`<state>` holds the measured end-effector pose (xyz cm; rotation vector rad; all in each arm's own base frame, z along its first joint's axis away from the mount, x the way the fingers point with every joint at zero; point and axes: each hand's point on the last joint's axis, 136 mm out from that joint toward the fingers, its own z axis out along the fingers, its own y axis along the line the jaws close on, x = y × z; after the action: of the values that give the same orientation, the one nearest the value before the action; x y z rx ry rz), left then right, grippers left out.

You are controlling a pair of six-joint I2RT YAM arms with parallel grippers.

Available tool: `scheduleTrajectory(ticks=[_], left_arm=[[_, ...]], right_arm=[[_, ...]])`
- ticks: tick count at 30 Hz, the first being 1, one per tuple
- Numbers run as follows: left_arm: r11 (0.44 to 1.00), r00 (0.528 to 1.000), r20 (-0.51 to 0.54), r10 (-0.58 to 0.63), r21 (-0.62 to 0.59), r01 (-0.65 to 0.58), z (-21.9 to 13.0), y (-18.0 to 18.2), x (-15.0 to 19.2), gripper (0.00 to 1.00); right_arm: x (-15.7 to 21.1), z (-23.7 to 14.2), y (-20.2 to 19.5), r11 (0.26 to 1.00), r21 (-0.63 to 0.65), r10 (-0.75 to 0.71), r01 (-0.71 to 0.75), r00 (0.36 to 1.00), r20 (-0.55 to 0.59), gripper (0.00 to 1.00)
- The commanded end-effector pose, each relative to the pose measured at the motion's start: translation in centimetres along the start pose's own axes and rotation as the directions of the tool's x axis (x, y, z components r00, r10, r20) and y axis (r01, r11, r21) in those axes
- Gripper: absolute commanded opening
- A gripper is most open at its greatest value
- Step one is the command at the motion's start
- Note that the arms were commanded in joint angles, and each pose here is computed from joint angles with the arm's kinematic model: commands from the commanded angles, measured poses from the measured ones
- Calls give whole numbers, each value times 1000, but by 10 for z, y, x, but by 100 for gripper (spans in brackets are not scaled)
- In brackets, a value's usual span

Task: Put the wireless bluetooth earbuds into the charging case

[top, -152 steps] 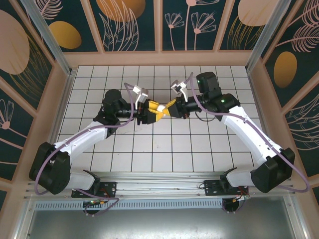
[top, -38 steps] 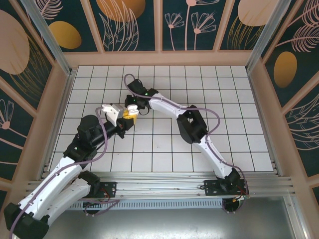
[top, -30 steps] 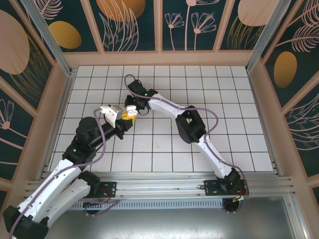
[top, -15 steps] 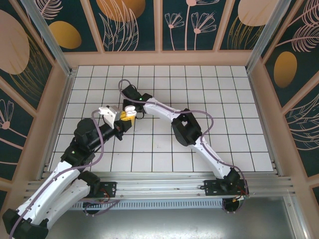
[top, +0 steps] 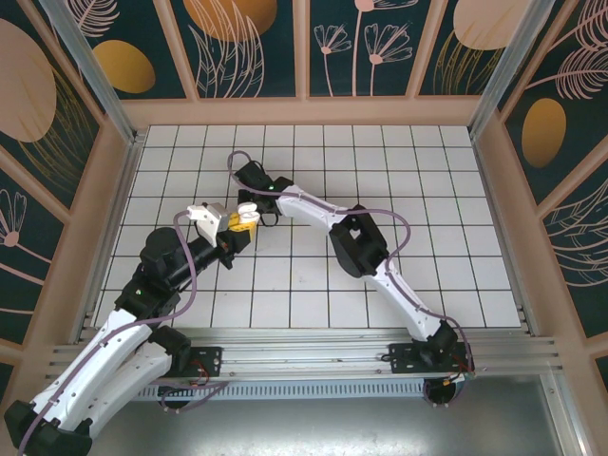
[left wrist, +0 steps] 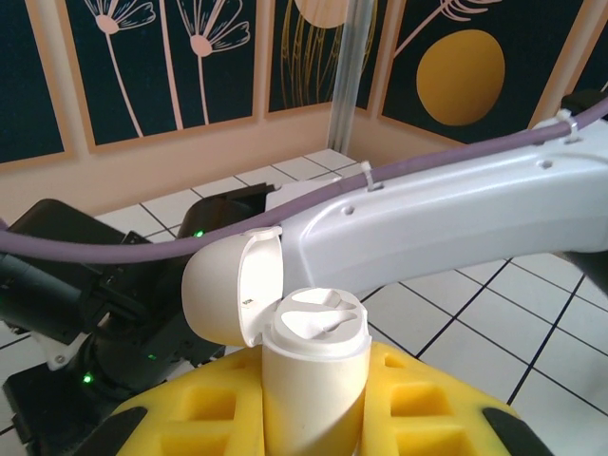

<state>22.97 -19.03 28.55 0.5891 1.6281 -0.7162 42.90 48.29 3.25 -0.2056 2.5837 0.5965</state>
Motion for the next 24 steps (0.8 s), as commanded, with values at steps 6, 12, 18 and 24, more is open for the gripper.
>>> scheduleTrajectory(ticks=[6,12,18,24], left_arm=[[999,1000,8,-18,32,18,4,-4,1,13],[996,999,12,-50,80,49,16,-8,5,14],[987,997,-21,-77,140,79,36,-11,14,13],[986,997,-37,-72,147,76,45,-9,17,13]], right_arm=[[19,-57,-67,996,91,5,0,999,-53,4],[63,-101,-127,985,168,40,-23,994,-102,4],[88,-129,-168,973,225,88,-55,986,-139,14],[68,-146,-163,973,228,67,-39,991,-117,34]])
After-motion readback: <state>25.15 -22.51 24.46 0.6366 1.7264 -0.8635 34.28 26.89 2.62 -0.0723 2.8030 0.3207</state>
